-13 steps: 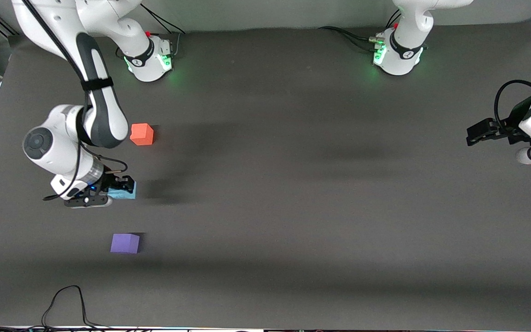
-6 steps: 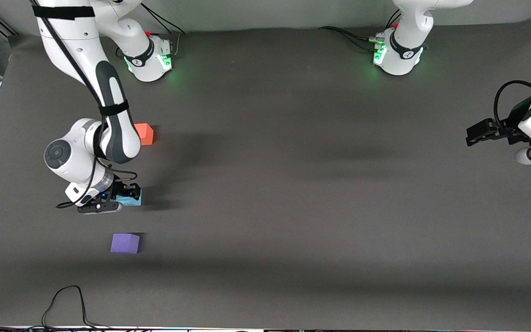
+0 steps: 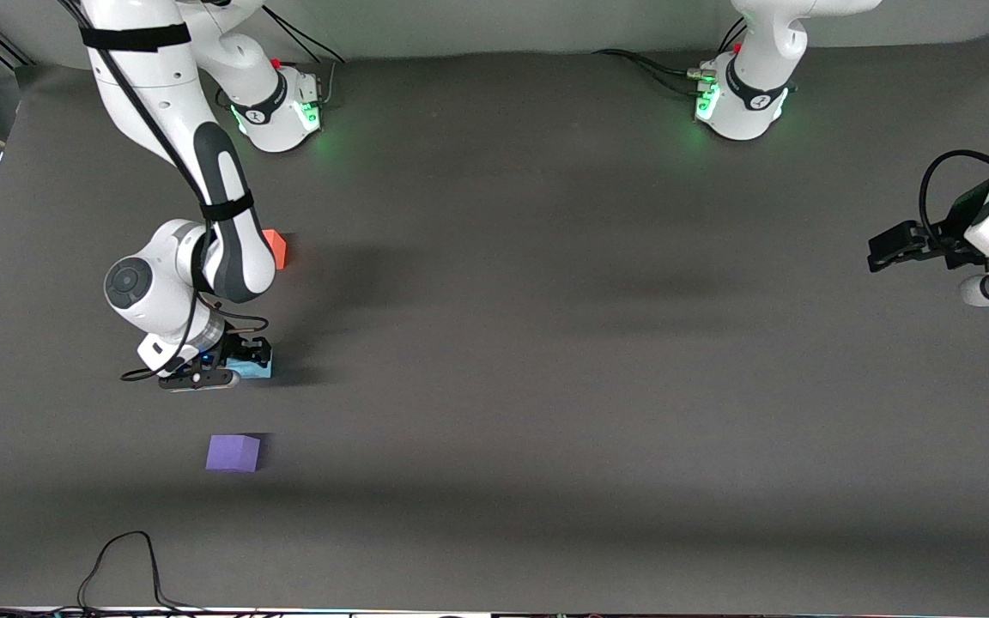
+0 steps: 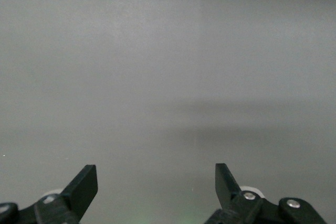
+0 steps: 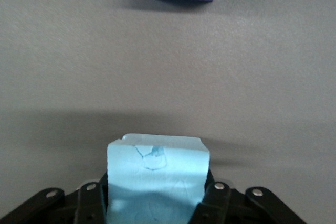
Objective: Place blue block between orange and purple blocks
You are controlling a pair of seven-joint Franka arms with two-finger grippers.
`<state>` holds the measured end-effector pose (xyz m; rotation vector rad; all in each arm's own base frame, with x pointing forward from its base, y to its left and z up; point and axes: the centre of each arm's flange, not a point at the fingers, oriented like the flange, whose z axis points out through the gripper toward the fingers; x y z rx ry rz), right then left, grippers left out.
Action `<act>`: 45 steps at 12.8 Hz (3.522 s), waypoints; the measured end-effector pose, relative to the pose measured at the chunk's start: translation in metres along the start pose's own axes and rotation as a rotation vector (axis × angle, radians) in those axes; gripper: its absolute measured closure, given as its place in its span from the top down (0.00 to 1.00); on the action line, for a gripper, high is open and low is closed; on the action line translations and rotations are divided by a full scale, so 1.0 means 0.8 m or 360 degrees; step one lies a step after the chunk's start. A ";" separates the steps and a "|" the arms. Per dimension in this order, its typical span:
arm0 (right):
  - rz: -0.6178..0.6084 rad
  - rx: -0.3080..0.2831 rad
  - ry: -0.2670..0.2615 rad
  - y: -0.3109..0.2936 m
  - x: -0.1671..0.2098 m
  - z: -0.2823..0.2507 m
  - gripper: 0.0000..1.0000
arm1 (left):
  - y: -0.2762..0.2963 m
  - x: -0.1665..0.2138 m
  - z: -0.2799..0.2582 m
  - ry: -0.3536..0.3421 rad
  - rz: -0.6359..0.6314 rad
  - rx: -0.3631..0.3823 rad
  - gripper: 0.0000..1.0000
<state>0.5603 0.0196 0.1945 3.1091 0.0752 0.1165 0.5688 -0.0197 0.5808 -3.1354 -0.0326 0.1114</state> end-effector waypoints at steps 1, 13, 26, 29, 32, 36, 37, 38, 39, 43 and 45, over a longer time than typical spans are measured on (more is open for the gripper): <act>0.0010 -0.0011 0.0012 0.001 -0.006 0.006 0.60 | 0.000 0.000 0.000 0.0000 0.0000 0.0000 1.00; 0.0031 0.0274 -0.0152 0.007 0.034 -0.083 1.00 | 0.000 0.000 0.001 -0.0003 0.0000 -0.0001 1.00; -0.0168 0.0130 -0.0090 -0.031 0.103 -0.466 1.00 | 0.000 0.001 0.004 -0.0009 0.0001 0.0000 1.00; -0.0125 0.0115 -0.0118 -0.043 0.093 -0.481 1.00 | 0.000 0.002 0.006 -0.0012 0.0001 0.0000 1.00; -0.0100 0.0083 -0.0171 -0.035 0.094 -0.470 1.00 | 0.000 0.002 0.006 -0.0012 0.0000 0.0000 1.00; -0.0045 0.0136 -0.0170 -0.031 0.076 -0.483 1.00 | 0.000 0.002 0.007 -0.0015 0.0000 0.0000 1.00; -0.0030 0.0151 -0.0173 -0.025 0.071 -0.485 1.00 | 0.000 0.002 0.008 -0.0016 0.0000 0.0000 1.00; -0.0012 0.0160 -0.0180 -0.021 0.066 -0.484 1.00 | 0.000 0.002 0.008 -0.0016 0.0000 0.0000 1.00; -0.0002 0.0165 -0.0188 -0.019 0.062 -0.483 1.00 | 0.000 0.003 0.009 -0.0016 0.0000 0.0000 1.00; 0.0019 0.0165 -0.0216 -0.022 0.042 -0.477 1.00 | 0.000 0.003 0.010 -0.0014 0.0000 0.0000 1.00; 0.0029 0.0162 -0.0221 -0.021 0.032 -0.478 1.00 | 0.000 0.003 0.010 -0.0014 0.0000 0.0000 1.00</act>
